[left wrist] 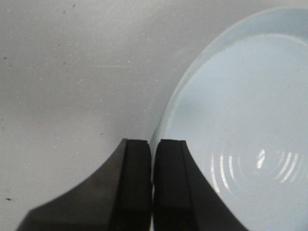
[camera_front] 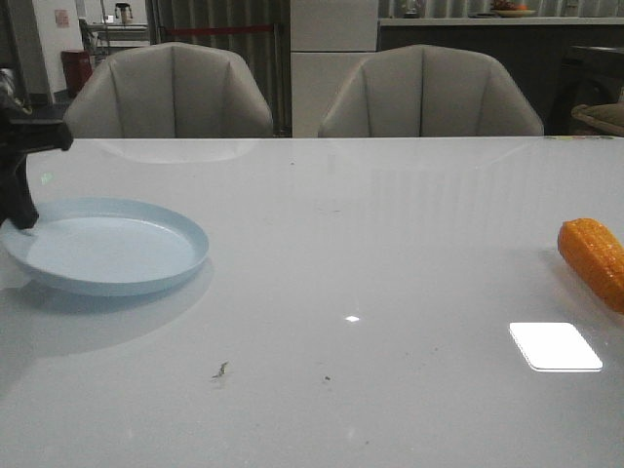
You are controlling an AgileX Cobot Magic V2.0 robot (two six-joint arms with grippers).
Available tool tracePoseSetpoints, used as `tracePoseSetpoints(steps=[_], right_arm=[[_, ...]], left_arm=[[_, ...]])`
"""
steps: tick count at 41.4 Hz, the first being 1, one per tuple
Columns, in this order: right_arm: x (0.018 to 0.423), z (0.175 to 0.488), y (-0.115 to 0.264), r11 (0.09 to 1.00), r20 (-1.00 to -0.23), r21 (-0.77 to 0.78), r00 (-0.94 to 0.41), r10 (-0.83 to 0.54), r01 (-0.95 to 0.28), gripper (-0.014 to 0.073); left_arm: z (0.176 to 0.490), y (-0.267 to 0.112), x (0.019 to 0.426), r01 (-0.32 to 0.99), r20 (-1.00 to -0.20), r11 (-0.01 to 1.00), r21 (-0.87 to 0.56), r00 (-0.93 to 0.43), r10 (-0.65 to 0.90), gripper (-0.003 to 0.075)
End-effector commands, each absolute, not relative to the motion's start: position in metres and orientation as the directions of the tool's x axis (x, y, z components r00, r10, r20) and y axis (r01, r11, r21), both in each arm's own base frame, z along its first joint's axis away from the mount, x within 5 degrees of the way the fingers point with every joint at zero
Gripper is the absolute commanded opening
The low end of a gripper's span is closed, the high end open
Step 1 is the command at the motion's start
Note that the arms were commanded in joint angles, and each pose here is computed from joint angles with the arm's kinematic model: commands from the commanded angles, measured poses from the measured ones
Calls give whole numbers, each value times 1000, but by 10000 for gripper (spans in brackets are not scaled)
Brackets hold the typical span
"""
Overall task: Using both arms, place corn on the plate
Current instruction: 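Grip the plate rim with the left gripper and drag it toward the table center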
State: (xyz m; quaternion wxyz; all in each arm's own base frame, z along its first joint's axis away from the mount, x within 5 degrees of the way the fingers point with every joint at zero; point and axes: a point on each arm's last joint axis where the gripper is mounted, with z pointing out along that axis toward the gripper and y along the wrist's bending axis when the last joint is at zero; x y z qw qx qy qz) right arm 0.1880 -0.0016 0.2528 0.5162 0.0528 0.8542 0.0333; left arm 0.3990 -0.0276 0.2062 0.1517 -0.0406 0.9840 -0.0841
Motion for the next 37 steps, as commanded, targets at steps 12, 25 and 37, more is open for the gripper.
tracePoseSetpoints(steps=[12,25,37], right_arm=[[194,272,-5,992,-927,108,-353,125,67,489],[194,272,-5,992,-927,108,-353,125,67,489],[193,270,-4,992,-920,109,-370,126,65,489]], left_arm=[[270,-73,404,-22,-331,868,-497,-919,-213,94],[269,-149,388,143,-367,858,-493,-928,-57,94],[226,-200,380,209,-297,858,-469,-952,69,95]])
